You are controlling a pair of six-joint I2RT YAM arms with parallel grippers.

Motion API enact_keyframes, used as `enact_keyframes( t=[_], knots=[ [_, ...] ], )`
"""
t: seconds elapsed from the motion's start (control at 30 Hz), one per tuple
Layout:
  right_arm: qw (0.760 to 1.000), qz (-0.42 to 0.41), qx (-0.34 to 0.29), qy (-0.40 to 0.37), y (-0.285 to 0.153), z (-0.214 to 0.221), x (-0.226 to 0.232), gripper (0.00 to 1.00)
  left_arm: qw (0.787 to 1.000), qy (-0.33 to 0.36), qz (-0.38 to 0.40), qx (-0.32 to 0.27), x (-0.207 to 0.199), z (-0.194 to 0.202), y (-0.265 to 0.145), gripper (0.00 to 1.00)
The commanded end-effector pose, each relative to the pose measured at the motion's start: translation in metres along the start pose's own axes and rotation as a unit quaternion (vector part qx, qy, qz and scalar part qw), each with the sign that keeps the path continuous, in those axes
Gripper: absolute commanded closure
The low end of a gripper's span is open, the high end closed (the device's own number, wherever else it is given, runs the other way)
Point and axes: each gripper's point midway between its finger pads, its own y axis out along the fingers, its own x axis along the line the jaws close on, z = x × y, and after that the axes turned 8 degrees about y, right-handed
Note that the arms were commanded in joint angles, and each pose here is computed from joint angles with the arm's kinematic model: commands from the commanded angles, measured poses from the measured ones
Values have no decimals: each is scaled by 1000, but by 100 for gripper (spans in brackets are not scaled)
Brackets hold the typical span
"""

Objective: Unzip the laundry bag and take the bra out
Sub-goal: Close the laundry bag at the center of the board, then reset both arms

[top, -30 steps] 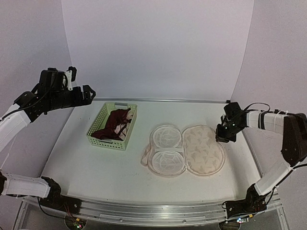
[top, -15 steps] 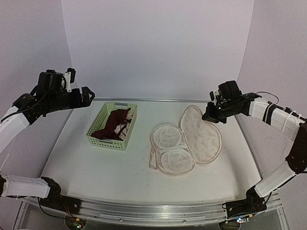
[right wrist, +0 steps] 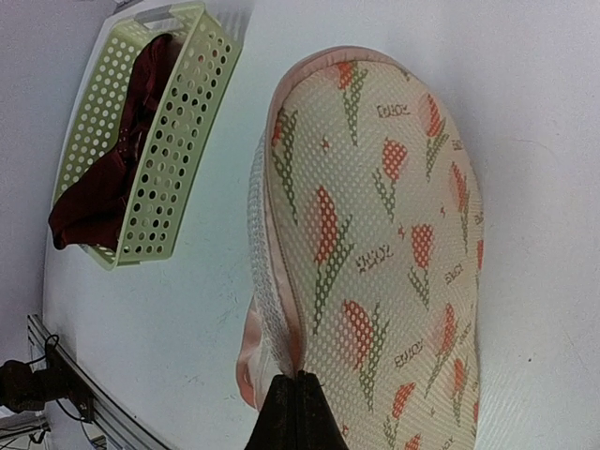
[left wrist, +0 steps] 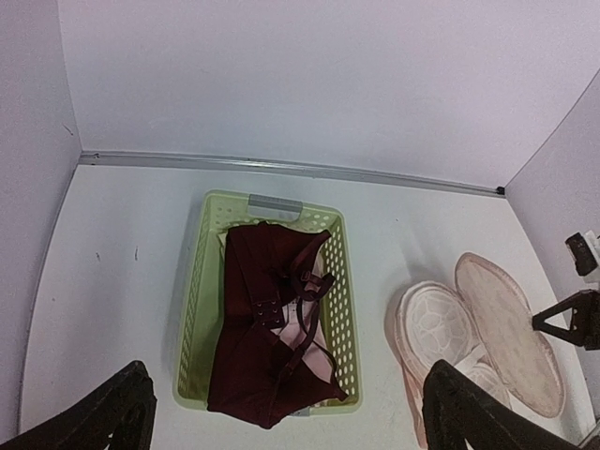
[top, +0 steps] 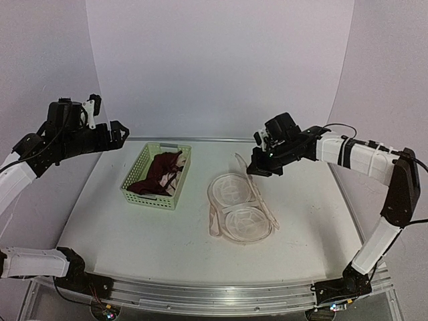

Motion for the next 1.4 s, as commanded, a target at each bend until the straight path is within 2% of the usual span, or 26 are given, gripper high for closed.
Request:
enact_keyframes(
  t=[0.0,0.43,0.67,0.7,0.73,0.93,1.23,1.37],
  knots=[
    [1000,-31,-3,-7,11,-3,30,100,1000,6,4,-18,-1,-8,-5,1],
    [996,-46,74,-11,88,51,52,100,1000,6,7,-14,-3,-7,-3,1],
    [993,-56,99,-16,110,67,65,100,1000,5,6,-11,-2,-5,-2,1],
    [993,-58,99,-18,111,68,67,96,1000,5,6,-10,-2,-5,-1,1],
    [993,-58,98,-17,112,68,68,86,1000,5,6,-10,-2,-5,-1,1],
    [996,-52,64,-23,97,57,70,65,1000,5,7,-7,-3,-3,1,1],
    [995,-32,-62,-71,33,8,76,30,1000,11,6,-5,-3,-4,2,0],
    [987,-5,-123,-105,3,-10,70,19,1000,16,13,3,-6,-2,6,1]
  ],
)
